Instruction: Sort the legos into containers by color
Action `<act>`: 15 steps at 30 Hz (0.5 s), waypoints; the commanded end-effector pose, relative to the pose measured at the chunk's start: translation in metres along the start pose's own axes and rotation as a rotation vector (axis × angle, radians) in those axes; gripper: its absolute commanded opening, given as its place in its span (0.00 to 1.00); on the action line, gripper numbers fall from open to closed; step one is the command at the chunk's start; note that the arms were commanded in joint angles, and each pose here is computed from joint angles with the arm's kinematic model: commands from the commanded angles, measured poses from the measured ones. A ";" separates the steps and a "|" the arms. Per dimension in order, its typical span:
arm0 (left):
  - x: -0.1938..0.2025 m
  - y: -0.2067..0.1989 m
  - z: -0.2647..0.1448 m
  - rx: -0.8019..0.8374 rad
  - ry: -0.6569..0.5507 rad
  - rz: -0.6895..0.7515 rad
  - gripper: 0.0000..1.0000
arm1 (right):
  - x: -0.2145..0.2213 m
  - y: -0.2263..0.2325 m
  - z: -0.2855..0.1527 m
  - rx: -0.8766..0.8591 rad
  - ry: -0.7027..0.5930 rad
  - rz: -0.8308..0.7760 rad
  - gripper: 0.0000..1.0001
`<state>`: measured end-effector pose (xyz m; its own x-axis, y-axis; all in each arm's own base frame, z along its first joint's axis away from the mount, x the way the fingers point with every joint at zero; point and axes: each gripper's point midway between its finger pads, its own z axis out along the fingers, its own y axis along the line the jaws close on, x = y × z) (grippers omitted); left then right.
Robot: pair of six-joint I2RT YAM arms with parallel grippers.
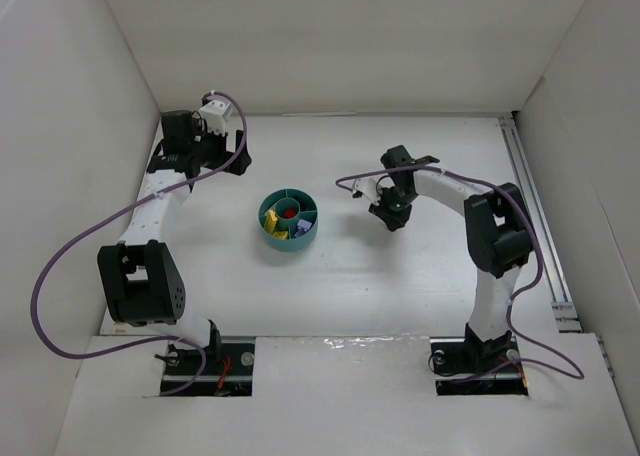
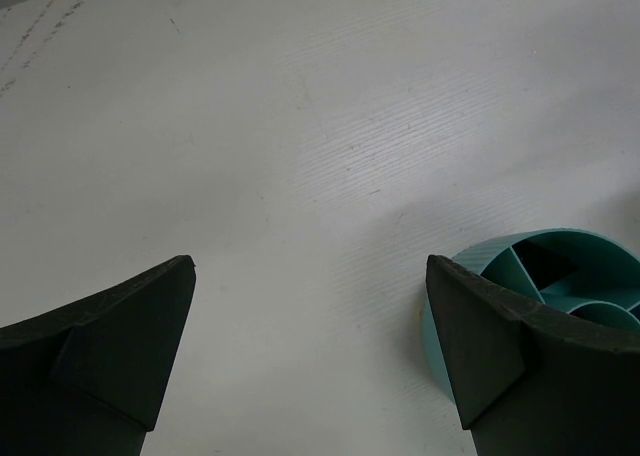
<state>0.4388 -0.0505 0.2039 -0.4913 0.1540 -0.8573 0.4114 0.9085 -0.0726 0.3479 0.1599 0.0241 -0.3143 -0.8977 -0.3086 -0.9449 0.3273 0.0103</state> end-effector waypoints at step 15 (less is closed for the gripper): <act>-0.031 -0.002 -0.013 0.011 -0.103 0.020 0.99 | -0.196 0.004 -0.133 -0.085 -0.623 0.367 0.07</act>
<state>0.4429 -0.0500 0.2091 -0.4680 0.1457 -0.8716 0.4160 0.9065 -0.0718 0.3985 0.2565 0.1381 -0.4987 -0.5977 -0.6278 -0.8283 0.5420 0.1420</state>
